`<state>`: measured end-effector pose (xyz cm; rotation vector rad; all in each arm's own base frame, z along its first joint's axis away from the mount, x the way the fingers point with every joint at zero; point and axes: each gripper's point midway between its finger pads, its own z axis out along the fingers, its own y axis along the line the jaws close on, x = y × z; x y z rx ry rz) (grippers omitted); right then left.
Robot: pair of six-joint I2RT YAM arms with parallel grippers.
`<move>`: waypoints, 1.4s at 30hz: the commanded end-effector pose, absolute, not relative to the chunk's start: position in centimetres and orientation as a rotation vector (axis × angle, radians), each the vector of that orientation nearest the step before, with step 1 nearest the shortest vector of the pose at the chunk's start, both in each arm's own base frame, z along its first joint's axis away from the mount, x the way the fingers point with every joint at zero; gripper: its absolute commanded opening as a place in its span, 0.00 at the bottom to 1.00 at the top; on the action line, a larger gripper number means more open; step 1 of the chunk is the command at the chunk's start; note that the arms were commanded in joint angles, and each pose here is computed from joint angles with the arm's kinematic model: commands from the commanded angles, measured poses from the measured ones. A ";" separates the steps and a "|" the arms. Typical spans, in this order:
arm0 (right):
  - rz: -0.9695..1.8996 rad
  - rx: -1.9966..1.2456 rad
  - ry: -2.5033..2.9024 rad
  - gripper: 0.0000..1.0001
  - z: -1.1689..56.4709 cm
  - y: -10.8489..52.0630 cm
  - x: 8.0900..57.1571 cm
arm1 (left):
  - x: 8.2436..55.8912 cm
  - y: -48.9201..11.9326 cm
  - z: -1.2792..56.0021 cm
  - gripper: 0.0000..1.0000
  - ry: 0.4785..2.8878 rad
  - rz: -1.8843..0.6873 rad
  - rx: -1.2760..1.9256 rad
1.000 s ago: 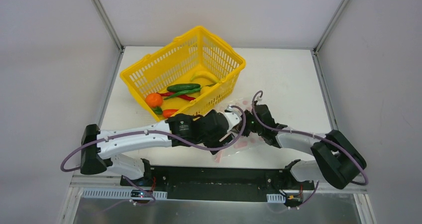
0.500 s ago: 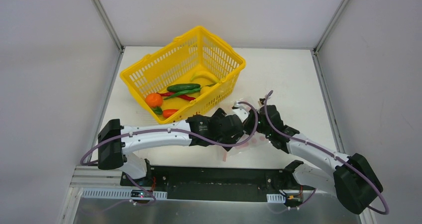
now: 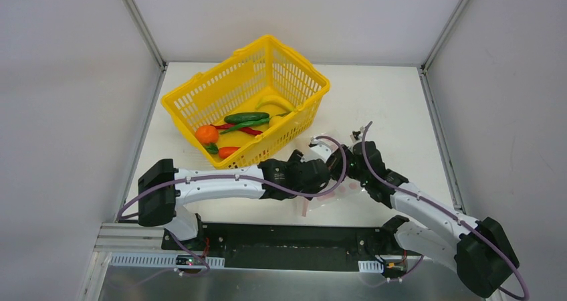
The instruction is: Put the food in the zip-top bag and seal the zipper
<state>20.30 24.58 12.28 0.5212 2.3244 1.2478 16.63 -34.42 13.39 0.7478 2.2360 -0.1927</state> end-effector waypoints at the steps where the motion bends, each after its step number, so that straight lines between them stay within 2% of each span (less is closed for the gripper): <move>1: 1.295 0.510 2.239 0.00 15.5 24.7 21.2 | 16.8 -34.4 12.7 0.61 2.233 -0.211 0.639; 6: 1.316 0.514 2.222 0.00 16.3 24.6 21.3 | 16.9 -34.6 12.0 0.53 2.237 -0.209 0.630; 12: 1.296 0.506 2.224 0.00 16.6 24.2 21.2 | 17.2 -34.2 12.1 0.26 2.218 -0.214 0.591; 15: 1.288 0.498 2.221 0.00 16.7 24.1 21.1 | 17.3 -33.9 12.3 0.17 2.206 -0.214 0.583; 17: 1.299 0.461 2.225 0.01 17.1 24.2 20.8 | 17.4 -33.8 12.6 0.07 2.200 -0.209 0.584; 19: 1.297 0.417 2.231 0.09 17.5 24.2 20.5 | 17.5 -34.0 13.0 0.00 2.186 -0.221 0.575; 26: 1.211 0.306 2.208 0.34 19.1 22.8 19.6 | 18.1 -34.3 14.4 0.00 2.163 -0.290 0.535; 33: 1.148 0.312 2.243 0.34 18.0 21.8 19.1 | 18.2 -34.4 15.4 0.00 2.153 -0.332 0.531; 42: 1.094 0.289 2.254 0.30 17.7 22.3 20.6 | 17.9 -35.2 15.8 0.00 2.158 -0.374 0.564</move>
